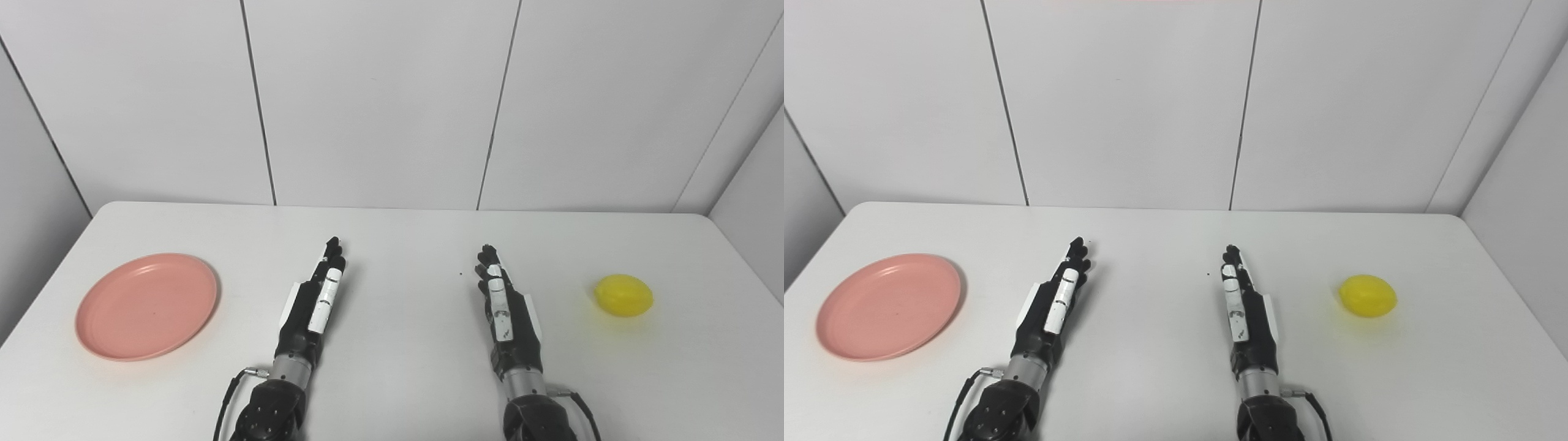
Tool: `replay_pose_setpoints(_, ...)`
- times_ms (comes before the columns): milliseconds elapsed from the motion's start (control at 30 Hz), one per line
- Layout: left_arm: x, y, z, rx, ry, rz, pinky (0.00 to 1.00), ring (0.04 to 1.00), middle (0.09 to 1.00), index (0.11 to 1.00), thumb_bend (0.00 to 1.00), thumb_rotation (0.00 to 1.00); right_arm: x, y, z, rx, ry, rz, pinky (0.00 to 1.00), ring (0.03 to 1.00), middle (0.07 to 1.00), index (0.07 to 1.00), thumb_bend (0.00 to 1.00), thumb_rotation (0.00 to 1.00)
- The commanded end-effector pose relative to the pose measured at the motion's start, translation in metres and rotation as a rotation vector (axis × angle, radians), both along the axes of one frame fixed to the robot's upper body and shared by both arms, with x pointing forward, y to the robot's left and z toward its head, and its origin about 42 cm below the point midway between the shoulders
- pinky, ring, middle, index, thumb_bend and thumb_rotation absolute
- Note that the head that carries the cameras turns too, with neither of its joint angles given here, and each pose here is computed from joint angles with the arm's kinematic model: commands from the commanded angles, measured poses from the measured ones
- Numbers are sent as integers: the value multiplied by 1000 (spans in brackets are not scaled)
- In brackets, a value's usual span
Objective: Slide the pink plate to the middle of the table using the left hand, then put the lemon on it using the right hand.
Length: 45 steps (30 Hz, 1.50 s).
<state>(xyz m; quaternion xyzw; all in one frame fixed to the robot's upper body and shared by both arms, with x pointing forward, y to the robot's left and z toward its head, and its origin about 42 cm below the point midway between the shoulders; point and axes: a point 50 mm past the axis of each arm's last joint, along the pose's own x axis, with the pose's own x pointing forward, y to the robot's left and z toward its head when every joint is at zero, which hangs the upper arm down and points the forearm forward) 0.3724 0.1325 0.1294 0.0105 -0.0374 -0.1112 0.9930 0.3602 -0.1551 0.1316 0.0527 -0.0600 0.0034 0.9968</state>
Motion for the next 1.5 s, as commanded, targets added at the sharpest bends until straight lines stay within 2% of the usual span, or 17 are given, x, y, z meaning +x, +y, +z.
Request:
replay_pose_setpoints(0,1,-6,1,-2,10,-25,993,972,991,999,511,1000,3,4,15,5,-57,13,1000,957,950,942,741,1000)
replay_pose_setpoints(1467,1,-6,0,-7,13,-32,1000,977,997,1000,511,1000,5,3,15,-11,-62,3,1000,945,940,928,749,1000)
